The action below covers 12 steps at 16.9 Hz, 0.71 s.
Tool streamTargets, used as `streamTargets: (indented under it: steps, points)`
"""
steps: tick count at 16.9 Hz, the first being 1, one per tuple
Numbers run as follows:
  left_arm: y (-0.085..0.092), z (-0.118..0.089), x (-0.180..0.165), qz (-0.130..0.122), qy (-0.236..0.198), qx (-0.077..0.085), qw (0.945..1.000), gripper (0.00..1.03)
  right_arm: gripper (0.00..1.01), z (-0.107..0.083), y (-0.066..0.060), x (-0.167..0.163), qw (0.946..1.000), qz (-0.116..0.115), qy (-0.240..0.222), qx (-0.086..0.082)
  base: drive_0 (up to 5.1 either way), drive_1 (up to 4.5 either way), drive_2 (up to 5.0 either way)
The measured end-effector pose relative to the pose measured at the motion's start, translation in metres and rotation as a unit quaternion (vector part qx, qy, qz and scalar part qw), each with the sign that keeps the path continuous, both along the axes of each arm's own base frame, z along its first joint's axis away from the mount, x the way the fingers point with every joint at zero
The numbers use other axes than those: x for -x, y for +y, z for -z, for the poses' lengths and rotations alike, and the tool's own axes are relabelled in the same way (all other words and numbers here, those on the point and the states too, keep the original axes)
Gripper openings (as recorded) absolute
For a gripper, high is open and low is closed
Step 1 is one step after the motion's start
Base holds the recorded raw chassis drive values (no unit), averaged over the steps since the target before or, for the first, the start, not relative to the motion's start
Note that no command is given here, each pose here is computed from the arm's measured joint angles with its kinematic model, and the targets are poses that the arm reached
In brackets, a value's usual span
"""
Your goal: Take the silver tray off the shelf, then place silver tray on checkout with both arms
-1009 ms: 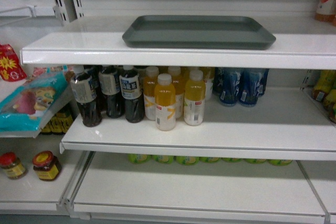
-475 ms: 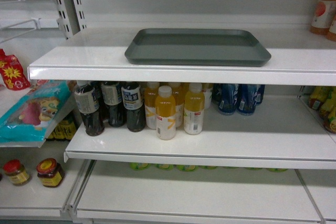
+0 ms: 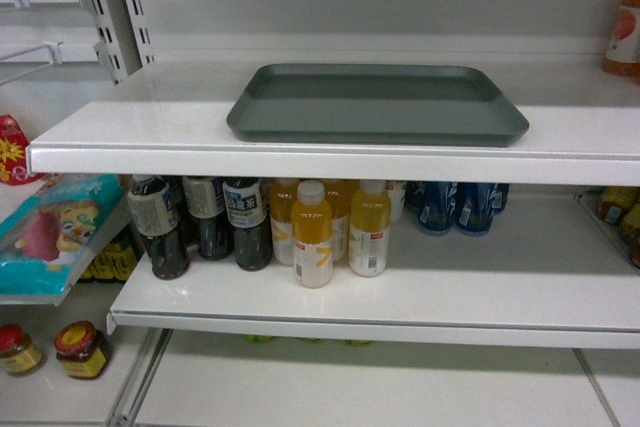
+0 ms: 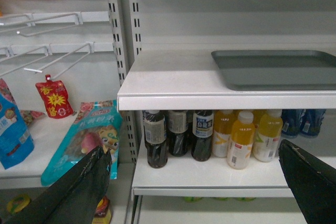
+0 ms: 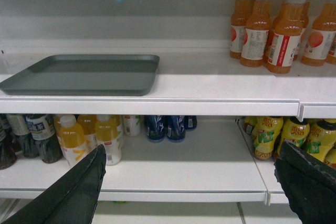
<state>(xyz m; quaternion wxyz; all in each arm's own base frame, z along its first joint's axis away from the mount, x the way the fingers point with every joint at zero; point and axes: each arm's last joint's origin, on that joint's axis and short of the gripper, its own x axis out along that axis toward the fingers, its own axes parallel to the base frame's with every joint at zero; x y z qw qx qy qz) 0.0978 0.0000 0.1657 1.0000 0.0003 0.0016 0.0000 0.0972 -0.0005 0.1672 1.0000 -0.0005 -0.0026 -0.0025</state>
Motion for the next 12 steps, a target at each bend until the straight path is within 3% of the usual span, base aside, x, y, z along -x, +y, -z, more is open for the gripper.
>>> streamTargets:
  steps: [12]
  points:
    - [0.0000,0.0003,0.0000,0.000,0.001,0.000,1.0000,0.98,0.98,0.0002,0.0000,0.0000,1.0000,0.000,0.001,0.000,0.1,4.46,-4.2]
